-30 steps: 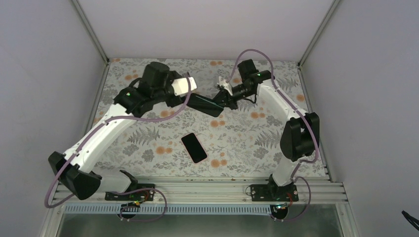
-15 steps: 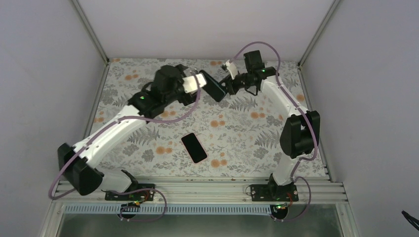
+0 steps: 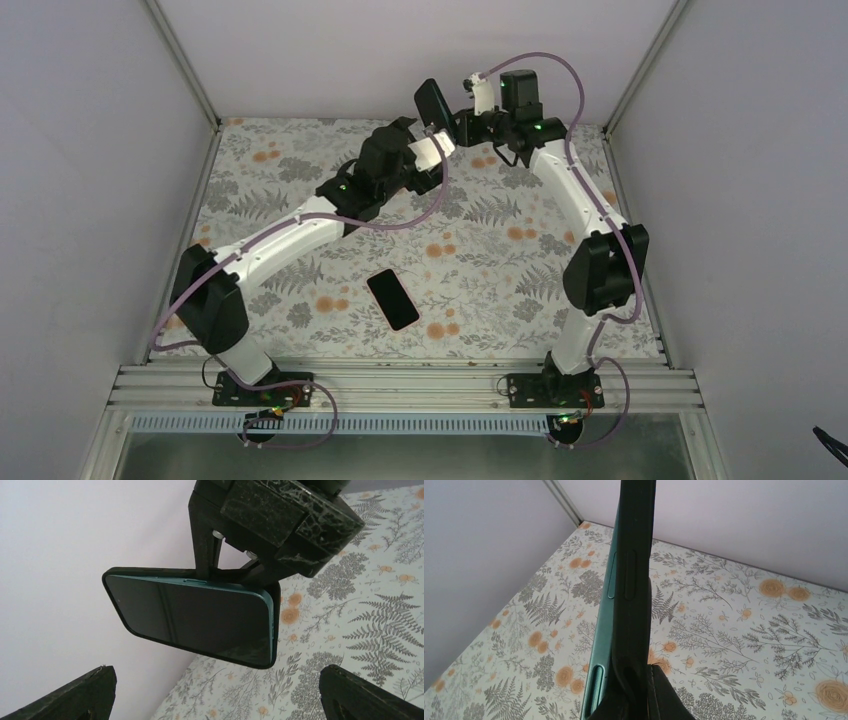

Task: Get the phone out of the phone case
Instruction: Remove the phone case from the phone.

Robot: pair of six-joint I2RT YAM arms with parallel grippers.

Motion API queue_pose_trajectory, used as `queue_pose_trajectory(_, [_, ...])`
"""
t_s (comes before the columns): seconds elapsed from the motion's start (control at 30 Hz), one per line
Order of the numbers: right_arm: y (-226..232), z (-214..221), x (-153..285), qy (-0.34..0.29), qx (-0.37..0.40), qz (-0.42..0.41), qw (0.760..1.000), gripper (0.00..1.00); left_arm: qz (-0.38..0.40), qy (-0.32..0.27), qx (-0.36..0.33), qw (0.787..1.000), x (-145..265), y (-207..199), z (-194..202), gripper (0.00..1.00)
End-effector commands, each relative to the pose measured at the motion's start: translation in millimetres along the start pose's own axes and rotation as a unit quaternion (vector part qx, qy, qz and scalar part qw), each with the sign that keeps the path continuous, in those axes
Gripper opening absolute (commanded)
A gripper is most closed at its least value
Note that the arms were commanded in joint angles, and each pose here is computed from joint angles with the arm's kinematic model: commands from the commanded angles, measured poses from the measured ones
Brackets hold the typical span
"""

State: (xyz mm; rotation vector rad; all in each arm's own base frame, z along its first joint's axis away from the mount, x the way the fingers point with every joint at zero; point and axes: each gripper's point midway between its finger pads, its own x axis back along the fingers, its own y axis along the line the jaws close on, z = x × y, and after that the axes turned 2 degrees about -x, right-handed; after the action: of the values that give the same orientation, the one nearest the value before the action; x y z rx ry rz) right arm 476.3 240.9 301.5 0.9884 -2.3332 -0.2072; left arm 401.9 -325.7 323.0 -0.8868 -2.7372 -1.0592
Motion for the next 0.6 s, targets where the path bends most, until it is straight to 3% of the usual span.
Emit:
queue_pose_trajectory(0.0, [7,-29,6,-0.047,-0.007,0.0,0.999,0.03,-0.028,-0.029,0.042,0.998,-13,12,-16,1.0])
queue_pose_trajectory(0.17, [12,-33,10,-0.055,-0.006,-0.007,0.998,0.03,-0.016,-0.023,0.053,0.998,-30,3,-14,1.0])
queue_pose_trajectory(0.57, [15,-32,7,-0.05,-0.011,-0.016,0.999,0.03,-0.083,-0.02,0.072,0.994,-39,25,-6,0.99])
